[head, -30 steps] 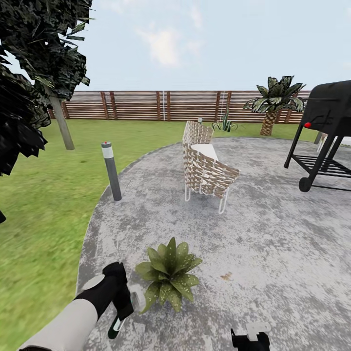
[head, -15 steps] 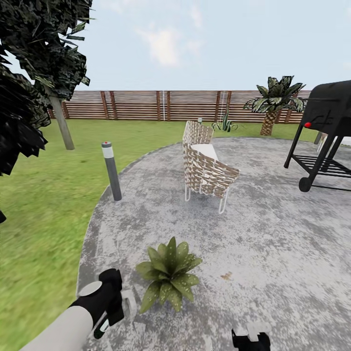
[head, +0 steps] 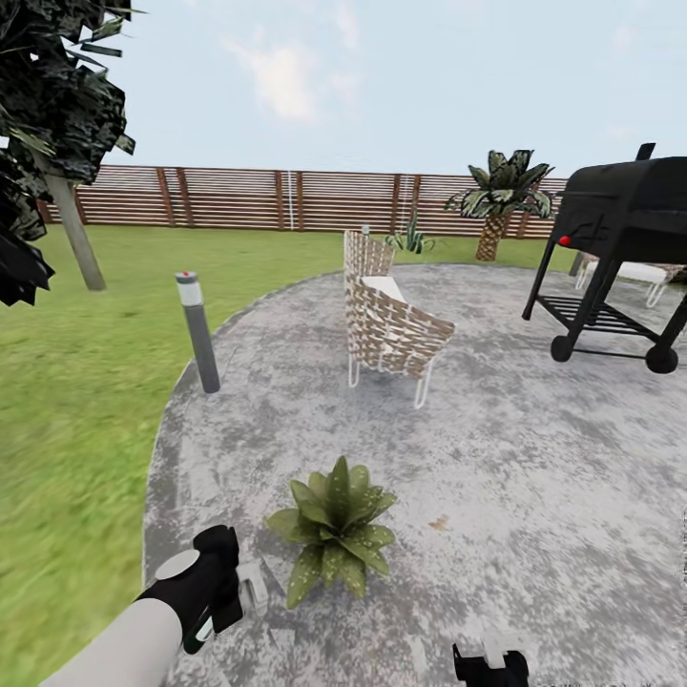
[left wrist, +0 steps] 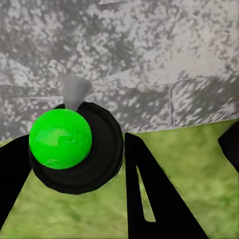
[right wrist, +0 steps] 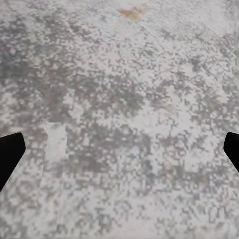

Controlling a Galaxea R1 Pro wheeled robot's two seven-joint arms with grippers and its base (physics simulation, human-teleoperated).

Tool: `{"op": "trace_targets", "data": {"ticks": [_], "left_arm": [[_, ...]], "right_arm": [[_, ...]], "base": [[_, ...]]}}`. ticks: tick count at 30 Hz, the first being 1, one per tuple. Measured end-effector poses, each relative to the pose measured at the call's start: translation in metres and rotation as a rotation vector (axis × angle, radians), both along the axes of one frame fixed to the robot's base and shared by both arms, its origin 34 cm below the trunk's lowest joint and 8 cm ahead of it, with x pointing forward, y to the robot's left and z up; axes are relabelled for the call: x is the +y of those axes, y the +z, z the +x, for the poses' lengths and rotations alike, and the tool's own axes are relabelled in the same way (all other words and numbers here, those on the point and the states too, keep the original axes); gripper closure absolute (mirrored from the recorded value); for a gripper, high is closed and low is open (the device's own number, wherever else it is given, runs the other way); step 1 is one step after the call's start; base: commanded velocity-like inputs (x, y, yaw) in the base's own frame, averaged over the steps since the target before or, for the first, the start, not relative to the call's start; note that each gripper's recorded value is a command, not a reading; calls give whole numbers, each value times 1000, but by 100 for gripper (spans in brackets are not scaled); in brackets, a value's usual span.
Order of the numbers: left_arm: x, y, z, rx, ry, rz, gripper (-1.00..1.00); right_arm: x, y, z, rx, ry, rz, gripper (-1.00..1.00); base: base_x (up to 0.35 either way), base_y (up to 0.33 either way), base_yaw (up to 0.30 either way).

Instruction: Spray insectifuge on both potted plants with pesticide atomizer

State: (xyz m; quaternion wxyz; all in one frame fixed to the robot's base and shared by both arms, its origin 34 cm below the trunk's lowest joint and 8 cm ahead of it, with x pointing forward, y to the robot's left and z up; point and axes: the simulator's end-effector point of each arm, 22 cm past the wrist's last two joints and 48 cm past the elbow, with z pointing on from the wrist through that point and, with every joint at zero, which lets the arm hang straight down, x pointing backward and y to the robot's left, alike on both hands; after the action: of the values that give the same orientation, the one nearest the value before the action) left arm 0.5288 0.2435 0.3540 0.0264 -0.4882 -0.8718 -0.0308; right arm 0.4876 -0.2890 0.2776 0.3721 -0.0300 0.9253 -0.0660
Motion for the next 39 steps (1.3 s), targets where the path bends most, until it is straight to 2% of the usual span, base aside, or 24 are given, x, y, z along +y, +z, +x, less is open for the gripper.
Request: {"op": "trace_targets", "data": {"ticks": [7,13,18,20,24,29,32,35,39], "left_arm": [[1,0,0,0,3,-3,100],[1,2,3,-5,-1,0,100],[2,11,16,-19,1,-4,100],[1,22,32,-42,1,-9,100],[-13,72,81,-68,-3,-63,100],[-14,108,117,-120,-11,-68,100],[-21,132,126,-94,-26,-97,100],[-19,136,127,-88,-40,-72,100],[-19,135,126,-84,-43,-66,100]], "right_arm": [[0,0,0,0,0,0,-100],[-1,0,0,1,-1,-1,-100],[-2,0,0,1,-2,-2,-100],[-2,0,0,1,-2,-2,-100],[-2,0,0,1,-3,-2,-100],[-2,0,0,1,-3,-3,-100],[-3,0,0,1,-3,-3,-100],[-2,0,0,0,-3,-3,-100],[-2,0,0,0,-3,-2,-100]], "base": [[2,9,-59],[-219,170,-17],[-225,239,-223],[-201,253,-260],[-161,258,-70],[-45,142,-4],[-2,7,0],[0,1,0],[16,66,-62]]}}
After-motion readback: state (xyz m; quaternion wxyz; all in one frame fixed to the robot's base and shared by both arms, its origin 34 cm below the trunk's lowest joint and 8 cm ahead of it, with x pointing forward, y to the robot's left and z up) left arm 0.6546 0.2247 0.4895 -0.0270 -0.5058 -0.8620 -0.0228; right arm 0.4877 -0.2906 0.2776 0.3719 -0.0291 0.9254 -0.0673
